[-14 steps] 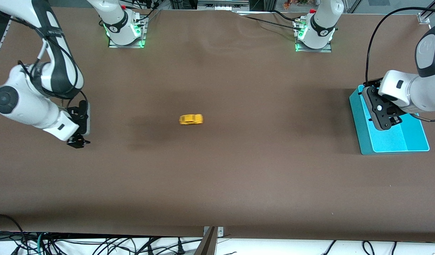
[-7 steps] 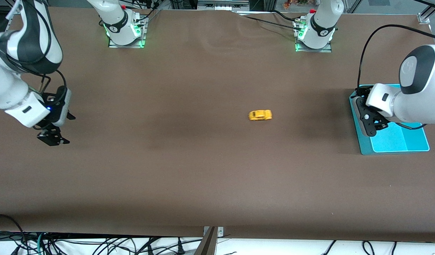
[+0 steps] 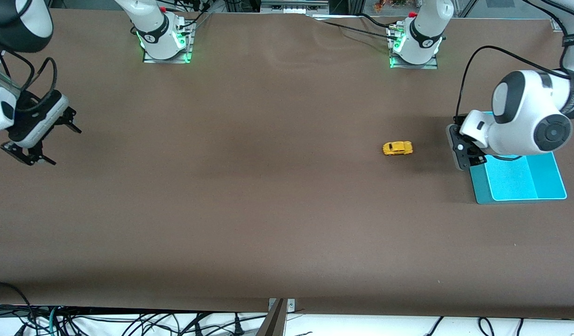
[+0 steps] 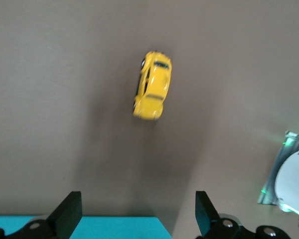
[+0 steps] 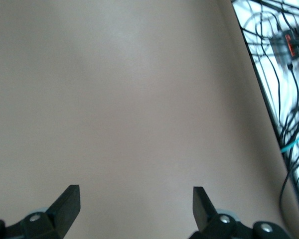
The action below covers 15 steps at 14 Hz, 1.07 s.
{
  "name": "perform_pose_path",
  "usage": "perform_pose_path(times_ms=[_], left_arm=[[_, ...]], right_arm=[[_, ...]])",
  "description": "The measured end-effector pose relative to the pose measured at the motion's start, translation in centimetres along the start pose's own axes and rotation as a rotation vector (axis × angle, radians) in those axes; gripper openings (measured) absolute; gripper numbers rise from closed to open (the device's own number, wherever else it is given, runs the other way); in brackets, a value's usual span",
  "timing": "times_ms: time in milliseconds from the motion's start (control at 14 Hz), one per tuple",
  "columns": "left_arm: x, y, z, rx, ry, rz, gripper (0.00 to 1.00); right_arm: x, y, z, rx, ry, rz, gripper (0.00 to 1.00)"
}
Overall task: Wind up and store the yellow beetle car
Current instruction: 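Retract the right gripper while the left gripper moves toward the rolling car, then lower the left gripper onto the stopped car and close it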
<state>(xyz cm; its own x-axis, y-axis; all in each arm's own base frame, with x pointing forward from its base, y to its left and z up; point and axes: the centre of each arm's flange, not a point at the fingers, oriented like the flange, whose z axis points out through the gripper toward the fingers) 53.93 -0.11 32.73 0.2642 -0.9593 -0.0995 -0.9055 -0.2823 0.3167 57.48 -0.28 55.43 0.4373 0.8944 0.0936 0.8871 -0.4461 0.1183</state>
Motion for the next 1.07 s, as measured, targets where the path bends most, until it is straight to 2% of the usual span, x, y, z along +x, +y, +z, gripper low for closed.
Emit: perform_pose_path(times_ms=[214, 500, 714, 857, 1071], left_arm=[[-0.2, 2.3, 3.6, 0.03, 0.008, 0.04, 1.0], [3.1, 4.7, 5.8, 0.087, 0.008, 0.122, 1.0], [3.9, 5.7, 8.9, 0.15, 0.023, 0.148, 1.0], [3.9, 6.2, 10.6, 0.174, 0.031, 0.153, 1.0], [3.9, 6.5, 12.5, 0.205, 0.043, 0.155, 1.0]], right_arm=[[-0.3, -1.1, -2.4, 0.017, -0.018, 0.257, 1.0], [-0.8, -2.4, -4.7, 0.044, -0.054, 0.549, 1.0], [-1.0, -3.2, -5.9, 0.059, -0.08, 0.779, 1.0], [-0.4, -3.4, -6.5, 0.052, -0.076, 0.881, 1.0], [0.1, -3.8, -6.8, 0.054, -0.083, 0.949, 1.0]])
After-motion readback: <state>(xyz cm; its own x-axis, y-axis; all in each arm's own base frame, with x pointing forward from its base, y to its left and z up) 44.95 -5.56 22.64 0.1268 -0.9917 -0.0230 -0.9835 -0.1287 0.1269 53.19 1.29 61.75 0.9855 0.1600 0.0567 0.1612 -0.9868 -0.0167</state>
